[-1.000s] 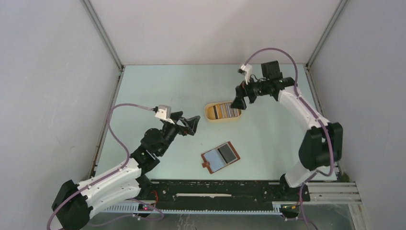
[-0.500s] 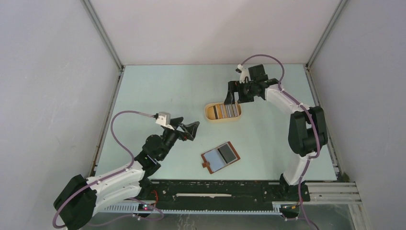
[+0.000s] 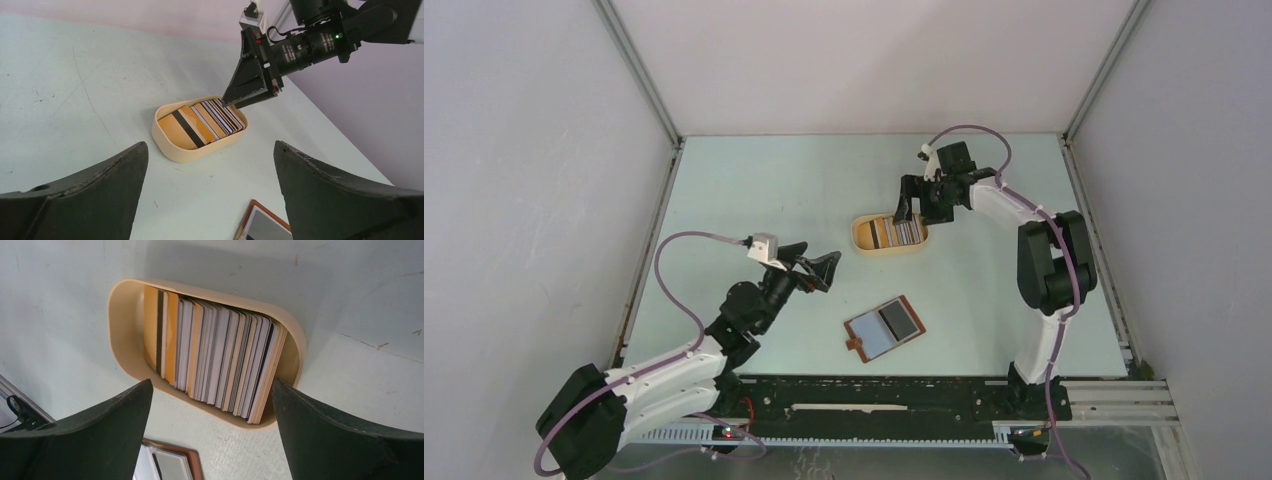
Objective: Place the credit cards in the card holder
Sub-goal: Pick up the credit card from the storage box.
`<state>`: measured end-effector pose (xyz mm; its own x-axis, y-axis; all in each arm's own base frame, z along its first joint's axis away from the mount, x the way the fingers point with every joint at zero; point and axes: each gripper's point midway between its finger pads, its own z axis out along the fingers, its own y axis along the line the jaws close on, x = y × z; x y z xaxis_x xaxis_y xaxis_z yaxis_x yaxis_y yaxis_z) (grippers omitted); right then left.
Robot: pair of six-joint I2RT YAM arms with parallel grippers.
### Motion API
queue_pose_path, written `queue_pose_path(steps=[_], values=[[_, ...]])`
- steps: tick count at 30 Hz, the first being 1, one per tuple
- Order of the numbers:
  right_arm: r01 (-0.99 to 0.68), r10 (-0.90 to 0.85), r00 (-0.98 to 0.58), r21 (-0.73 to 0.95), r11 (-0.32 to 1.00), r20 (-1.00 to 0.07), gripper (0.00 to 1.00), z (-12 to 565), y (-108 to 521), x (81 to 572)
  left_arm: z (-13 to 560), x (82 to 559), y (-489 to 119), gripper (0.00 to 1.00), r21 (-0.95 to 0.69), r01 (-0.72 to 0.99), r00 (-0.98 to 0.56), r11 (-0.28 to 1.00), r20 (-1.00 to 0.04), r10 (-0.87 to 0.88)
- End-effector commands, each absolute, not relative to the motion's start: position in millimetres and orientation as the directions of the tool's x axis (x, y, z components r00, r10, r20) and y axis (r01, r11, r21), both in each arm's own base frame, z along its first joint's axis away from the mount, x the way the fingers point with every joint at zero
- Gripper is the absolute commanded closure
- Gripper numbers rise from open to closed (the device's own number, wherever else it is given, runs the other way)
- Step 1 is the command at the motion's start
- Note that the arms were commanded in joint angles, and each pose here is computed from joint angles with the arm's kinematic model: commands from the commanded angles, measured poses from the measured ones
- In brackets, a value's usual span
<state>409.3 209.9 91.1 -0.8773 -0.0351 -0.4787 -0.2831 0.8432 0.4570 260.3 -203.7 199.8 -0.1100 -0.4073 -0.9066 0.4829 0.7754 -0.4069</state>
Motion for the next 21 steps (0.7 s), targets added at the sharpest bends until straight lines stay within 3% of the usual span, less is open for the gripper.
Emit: queue_pose_path(steps=[1, 21], values=[[-0.259, -0.001, -0.875, 0.467, 0.846, -0.484, 0.02, 94.2, 211.1, 420.4, 201.7, 258.5, -201.7, 0.00, -0.419, 0.491, -0.096, 0.764, -0.898, -0.430], [-0.177, 0.040, -0.880, 0.404, 0.897, -0.473, 0.00, 79.5, 211.6, 430.6, 202.0, 257.0, -199.9, 0.00, -0.423, 0.491, -0.090, 0.761, -0.894, -0.439]])
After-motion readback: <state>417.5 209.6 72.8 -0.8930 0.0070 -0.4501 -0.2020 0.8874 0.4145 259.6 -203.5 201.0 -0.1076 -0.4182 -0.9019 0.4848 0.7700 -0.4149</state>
